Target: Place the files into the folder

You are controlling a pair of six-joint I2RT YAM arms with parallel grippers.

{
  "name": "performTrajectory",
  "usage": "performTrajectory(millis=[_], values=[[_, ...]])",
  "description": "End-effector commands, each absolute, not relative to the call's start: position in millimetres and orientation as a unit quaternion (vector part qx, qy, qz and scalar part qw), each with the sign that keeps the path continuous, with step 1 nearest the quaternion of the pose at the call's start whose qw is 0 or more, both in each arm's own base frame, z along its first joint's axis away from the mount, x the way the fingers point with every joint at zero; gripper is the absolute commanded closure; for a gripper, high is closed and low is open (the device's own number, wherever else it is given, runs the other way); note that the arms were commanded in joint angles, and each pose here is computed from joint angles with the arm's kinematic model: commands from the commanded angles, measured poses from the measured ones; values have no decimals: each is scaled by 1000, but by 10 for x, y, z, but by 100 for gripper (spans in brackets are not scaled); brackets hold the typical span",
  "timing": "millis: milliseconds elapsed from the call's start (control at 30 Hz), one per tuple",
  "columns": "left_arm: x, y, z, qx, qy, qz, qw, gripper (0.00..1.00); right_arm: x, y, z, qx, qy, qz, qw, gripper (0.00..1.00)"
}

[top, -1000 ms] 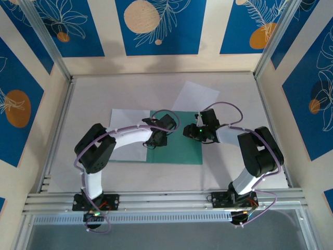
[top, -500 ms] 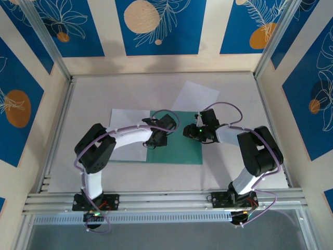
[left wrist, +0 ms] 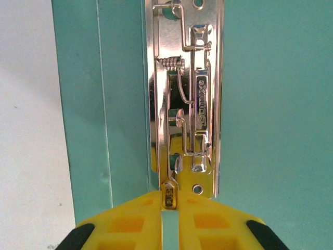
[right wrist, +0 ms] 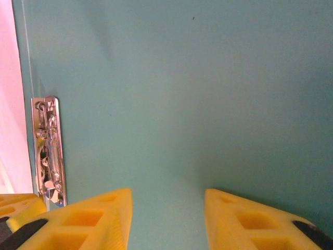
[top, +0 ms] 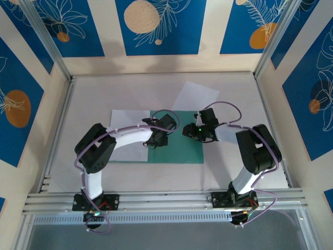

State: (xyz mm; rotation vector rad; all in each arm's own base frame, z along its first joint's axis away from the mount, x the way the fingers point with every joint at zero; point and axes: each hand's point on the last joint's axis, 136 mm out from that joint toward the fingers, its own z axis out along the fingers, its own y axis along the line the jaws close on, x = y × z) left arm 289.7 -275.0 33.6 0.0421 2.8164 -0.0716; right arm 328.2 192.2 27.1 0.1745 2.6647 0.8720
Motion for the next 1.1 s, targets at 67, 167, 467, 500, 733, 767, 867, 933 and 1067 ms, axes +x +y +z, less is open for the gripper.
performTrajectory(millis=[67, 167, 467, 500, 733, 767, 867, 933, 1067], values=[[2856, -2735, 151, 4, 990, -28, 141, 88, 3244, 1964, 224, 57, 939, 308, 143, 58], [2840, -2736, 97, 2, 990, -29, 136, 88, 3235, 1958, 197, 60, 940, 305, 137, 58], [2838, -2780, 64, 3, 990, -39, 134, 88, 3202, 1988, 158, 59, 943, 303, 124, 58], [2841, -2789, 65, 4, 990, -41, 135, 88, 3196, 1989, 152, 60, 943, 304, 122, 58], [2835, -2806, 4, 5, 991, -44, 130, 89, 3160, 2013, 123, 59, 944, 306, 111, 58], [2830, -2822, -8, 5, 990, -48, 129, 89, 3156, 2015, 116, 59, 944, 306, 110, 58], [2816, -2890, -45, 9, 990, -65, 123, 89, 3148, 2025, 104, 59, 943, 308, 107, 58], [2816, -2909, -50, 11, 990, -70, 123, 89, 3158, 2036, 92, 59, 944, 309, 104, 58], [2838, -2934, 30, 14, 988, -80, 132, 90, 3145, 2058, 80, 57, 944, 310, 99, 58]])
